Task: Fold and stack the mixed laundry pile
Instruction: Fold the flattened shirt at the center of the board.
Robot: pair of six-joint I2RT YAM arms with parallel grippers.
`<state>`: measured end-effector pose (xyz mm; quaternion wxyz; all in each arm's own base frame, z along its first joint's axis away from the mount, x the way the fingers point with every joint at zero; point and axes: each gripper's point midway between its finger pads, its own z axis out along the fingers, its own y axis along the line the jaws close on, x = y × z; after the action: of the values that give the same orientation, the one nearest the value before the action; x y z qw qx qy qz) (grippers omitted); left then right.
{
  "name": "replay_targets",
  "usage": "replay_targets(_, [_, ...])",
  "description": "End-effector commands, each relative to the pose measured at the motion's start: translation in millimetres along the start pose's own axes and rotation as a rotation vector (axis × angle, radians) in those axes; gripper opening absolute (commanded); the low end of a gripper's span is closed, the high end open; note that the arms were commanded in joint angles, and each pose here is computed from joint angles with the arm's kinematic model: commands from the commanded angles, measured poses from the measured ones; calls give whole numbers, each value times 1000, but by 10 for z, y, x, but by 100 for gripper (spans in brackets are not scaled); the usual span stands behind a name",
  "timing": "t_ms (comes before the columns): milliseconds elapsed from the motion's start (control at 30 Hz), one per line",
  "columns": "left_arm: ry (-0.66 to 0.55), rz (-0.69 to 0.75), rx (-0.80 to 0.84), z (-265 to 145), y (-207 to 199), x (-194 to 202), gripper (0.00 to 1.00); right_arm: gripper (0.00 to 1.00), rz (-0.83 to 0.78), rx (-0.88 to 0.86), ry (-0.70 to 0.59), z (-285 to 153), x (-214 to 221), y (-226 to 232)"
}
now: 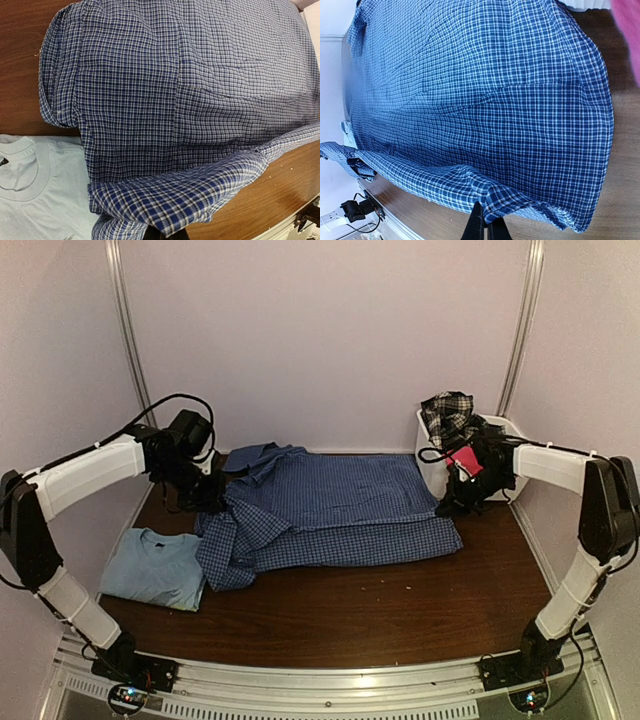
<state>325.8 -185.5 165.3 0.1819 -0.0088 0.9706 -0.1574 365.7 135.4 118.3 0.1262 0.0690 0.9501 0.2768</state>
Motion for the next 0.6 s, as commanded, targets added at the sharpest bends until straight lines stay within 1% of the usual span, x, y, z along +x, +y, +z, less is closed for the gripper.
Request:
replay_targets(0, [-53, 26, 21, 82, -9, -276, 0, 0, -19, 30, -41, 100, -255, -62])
replay_targets(100, [-42, 29, 23, 225, 13, -328, 0, 0, -17, 67, -22, 222, -252, -184])
replay_targets(333, [-30, 75, 49, 547, -81, -513, 0, 0, -3, 120, 2, 414, -167, -406])
replay_targets(567, [-27, 103, 22, 702, -78, -633, 0, 0, 9, 112, -20, 381, -185, -383])
